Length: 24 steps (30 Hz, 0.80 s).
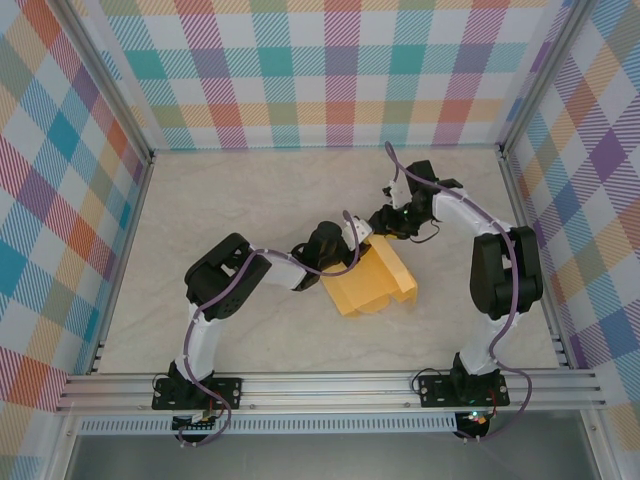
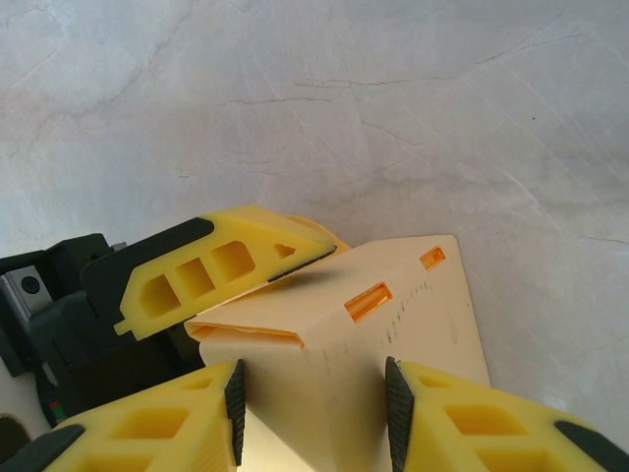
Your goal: Fold the paper box
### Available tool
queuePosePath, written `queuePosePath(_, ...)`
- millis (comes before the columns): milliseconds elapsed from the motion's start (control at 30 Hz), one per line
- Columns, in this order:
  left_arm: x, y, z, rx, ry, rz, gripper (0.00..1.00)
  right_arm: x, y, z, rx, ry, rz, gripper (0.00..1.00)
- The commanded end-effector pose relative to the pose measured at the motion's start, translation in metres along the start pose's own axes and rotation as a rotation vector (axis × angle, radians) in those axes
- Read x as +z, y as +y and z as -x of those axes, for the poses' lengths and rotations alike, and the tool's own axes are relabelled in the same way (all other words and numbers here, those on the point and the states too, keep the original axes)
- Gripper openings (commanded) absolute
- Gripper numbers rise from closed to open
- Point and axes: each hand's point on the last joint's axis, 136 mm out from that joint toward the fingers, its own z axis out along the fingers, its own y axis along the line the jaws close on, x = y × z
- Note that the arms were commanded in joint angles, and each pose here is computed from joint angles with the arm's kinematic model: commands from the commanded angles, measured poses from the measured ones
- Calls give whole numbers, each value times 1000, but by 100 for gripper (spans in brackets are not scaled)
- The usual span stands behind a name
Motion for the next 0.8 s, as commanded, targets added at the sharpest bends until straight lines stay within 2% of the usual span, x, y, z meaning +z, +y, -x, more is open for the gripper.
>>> queuePosePath(0, -6, 7, 22, -69, -134, -13, 25, 15, -4, -25, 35, 92, 6, 41)
queuePosePath(67, -13, 3, 26, -109, -197, -35, 23, 15, -1, -26, 35, 94, 27, 40)
queuePosePath(133, -17, -3, 26, -136, -187, -56, 21, 16, -1, -26, 33, 99, 30, 40)
queuePosePath(267, -27, -10, 20, -154, -112, -26, 23, 18, -2, -30, 35, 108, 27, 40)
queuePosePath(367, -33, -2, 8, -247, -19, 24, 24, 19, -4, -32, 36, 111, 26, 40)
queuePosePath(433, -33, -8, -2, -277, 38, 10, 24, 19, -3, -32, 35, 113, 30, 40)
queuePosePath(567, -38, -16, -21, -267, -14, 51, 25, 22, 2, -36, 22, 123, 37, 40)
queuePosePath(767, -39, -8, -48, -265, -75, 144, 28, 26, 4, -43, 11, 145, 35, 39)
